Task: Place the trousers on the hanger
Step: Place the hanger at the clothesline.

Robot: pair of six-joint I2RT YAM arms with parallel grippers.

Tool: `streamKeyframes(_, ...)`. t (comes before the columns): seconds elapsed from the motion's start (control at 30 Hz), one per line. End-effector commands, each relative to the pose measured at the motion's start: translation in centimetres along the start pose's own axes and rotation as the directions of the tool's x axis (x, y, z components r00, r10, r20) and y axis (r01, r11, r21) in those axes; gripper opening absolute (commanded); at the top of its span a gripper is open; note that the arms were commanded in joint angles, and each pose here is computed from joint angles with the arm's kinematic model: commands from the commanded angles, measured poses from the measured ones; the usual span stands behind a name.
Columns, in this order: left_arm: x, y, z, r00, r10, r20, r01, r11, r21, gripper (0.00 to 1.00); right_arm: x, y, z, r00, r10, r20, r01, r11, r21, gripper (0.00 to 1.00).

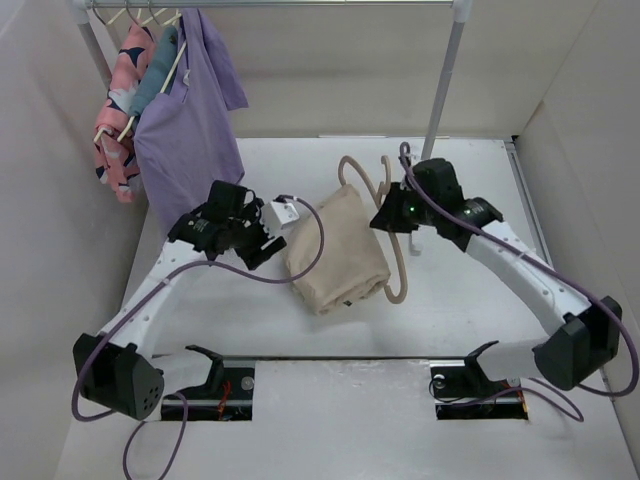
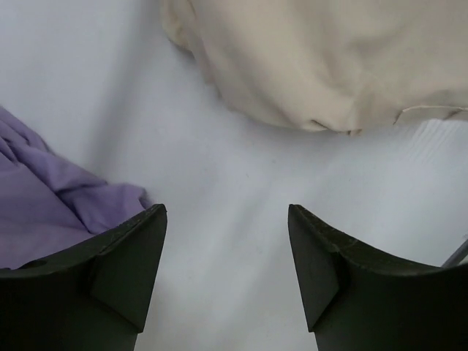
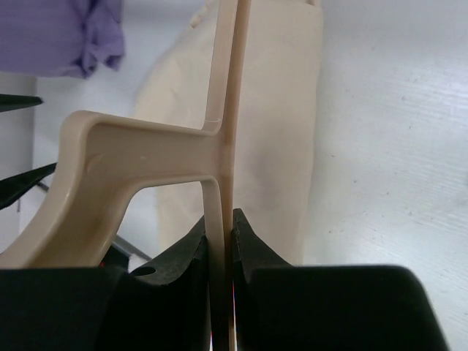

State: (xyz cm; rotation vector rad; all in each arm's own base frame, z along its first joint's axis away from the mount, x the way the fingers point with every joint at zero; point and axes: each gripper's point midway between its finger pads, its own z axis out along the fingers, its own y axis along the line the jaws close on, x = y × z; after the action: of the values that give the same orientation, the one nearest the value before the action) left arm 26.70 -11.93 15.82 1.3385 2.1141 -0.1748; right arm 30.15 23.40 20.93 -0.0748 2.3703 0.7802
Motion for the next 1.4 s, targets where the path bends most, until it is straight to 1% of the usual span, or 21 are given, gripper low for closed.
streamKeyframes(0.0, -4.1, -1.6, -3.0, 0.984, 0.045, 0.174, -0.061, 0.995, 0.085, 0.64, -4.0, 3.2, -5.4, 0.988, -0.086, 0.128, 0.092, 0.995, -0.034, 0.00)
streamKeyframes(0.03, -5.6, -1.2, -3.7, 0.975, 0.046, 0.219, -0.064, 0.995, 0.074, 0.64, -5.5, 4.5, -7.1, 0.979, -0.103, 0.176, 0.114, 0.992, -0.056, 0.00)
streamKeyframes(0.13, -8.3, -1.9, -4.7, 0.953, -0.018, 0.302, -0.028, 0.988, 0.149, 0.63, -7.3, 6.2, -9.8, 0.968, -0.119, 0.221, 0.138, 0.988, -0.074, 0.00)
streamKeyframes(0.23, -13.7, -1.8, -7.2, 0.894, -0.030, 0.446, -0.050, 0.985, 0.167, 0.62, -7.9, 7.2, -10.9, 0.960, -0.150, 0.237, 0.170, 0.983, -0.066, 0.00)
streamKeyframes(0.27, -16.5, -1.1, -9.2, 0.853, -0.031, 0.522, -0.045, 0.990, 0.133, 0.62, -8.6, 8.0, -11.9, 0.953, -0.156, 0.261, 0.180, 0.981, -0.074, 0.00)
streamKeyframes(0.37, -20.9, -1.4, -11.0, 0.788, -0.011, 0.616, -0.081, 0.989, 0.122, 0.62, -9.5, 8.7, -13.4, 0.943, -0.169, 0.288, 0.196, 0.978, -0.065, 0.00)
streamKeyframes(0.4, -23.2, -0.4, -12.4, 0.745, 0.017, 0.667, -0.090, 0.993, 0.076, 0.62, -9.8, 8.7, -13.5, 0.941, -0.169, 0.294, 0.192, 0.980, -0.052, 0.00)
streamKeyframes(0.47, -25.3, 0.3, -13.0, 0.726, 0.064, 0.684, -0.099, 0.995, 0.012, 0.63, -10.3, 8.4, -13.9, 0.937, -0.178, 0.301, 0.193, 0.981, -0.022, 0.00)
streamKeyframes(0.5, -27.3, 1.1, -14.8, 0.688, 0.123, 0.715, -0.120, 0.991, -0.056, 0.63, -11.0, 8.9, -14.9, 0.927, -0.178, 0.329, 0.197, 0.980, -0.024, 0.00)
streamKeyframes(0.6, -30.5, 2.2, -14.7, 0.651, 0.227, 0.724, -0.169, 0.974, -0.154, 0.62, -11.4, 8.9, -15.2, 0.922, -0.188, 0.338, 0.204, 0.979, -0.012, 0.00)
streamKeyframes(0.67, -33.0, 1.8, -15.4, 0.579, 0.332, 0.744, -0.260, 0.941, -0.218, 0.62, -11.0, 9.5, -15.1, 0.921, -0.213, 0.326, 0.237, 0.971, -0.035, 0.00)
streamKeyframes(0.73, -33.6, 1.5, -14.6, 0.543, 0.416, 0.730, -0.324, 0.905, -0.275, 0.62, -10.4, 10.5, -15.6, 0.917, -0.228, 0.328, 0.272, 0.957, -0.096, 0.00)
streamKeyframes(0.8, -34.4, 2.8, -14.5, 0.490, 0.513, 0.705, -0.330, 0.858, -0.395, 0.61, -10.4, 11.3, -17.1, 0.905, -0.229, 0.359, 0.290, 0.948, -0.128, 0.00)
streamKeyframes(0.83, -34.5, 3.2, -14.0, 0.436, 0.611, 0.661, -0.373, 0.791, -0.485, 0.61, -10.4, 11.5, -17.8, 0.900, -0.228, 0.372, 0.295, 0.946, -0.132, 0.00)
streamKeyframes(0.87, -34.4, 3.4, -13.2, 0.415, 0.660, 0.626, -0.404, 0.750, -0.523, 0.63, -10.3, 11.3, -17.5, 0.903, -0.228, 0.364, 0.292, 0.948, -0.130, 0.00)
streamKeyframes(0.9, -34.4, 3.1, -13.5, 0.366, 0.707, 0.605, -0.430, 0.705, -0.564, 0.66, -10.2, 11.4, -17.9, 0.900, -0.228, 0.372, 0.295, 0.946, -0.132, 0.00)
streamKeyframes(1.0, -35.4, 2.5, -14.3, 0.255, 0.771, 0.583, -0.431, 0.631, -0.645, 0.75, -9.4, 11.4, -17.5, 0.909, -0.232, 0.346, 0.299, 0.941, -0.157, 0.00)
streamKeyframes(1.03, -35.7, 1.8, -14.3, 0.233, 0.777, 0.584, -0.434, 0.621, -0.652, 0.78, -9.4, 11.8, -17.7, 0.907, -0.233, 0.352, 0.308, 0.935, -0.176, 0.00)
streamKeyframes(1.07, -35.9, 2.1, -13.8, 0.238, 0.783, 0.575, -0.435, 0.615, -0.658, 0.78, -9.5, 11.9, -17.7, 0.903, -0.232, 0.362, 0.312, 0.933, -0.179, 0.00)
streamKeyframes(1.27, -37.7, 1.4, -13.8, 0.165, 0.835, 0.525, -0.408, 0.543, -0.734, 0.80, -8.2, 12.8, -16.7, 0.917, -0.228, 0.328, 0.312, 0.922, -0.231, 0.00)
streamKeyframes(1.37, -38.3, 1.1, -13.4, 0.152, 0.838, 0.524, -0.412, 0.535, -0.737, 0.80, -8.2, 12.8, -16.5, 0.917, -0.228, 0.328, 0.312, 0.922, -0.231, 0.00)
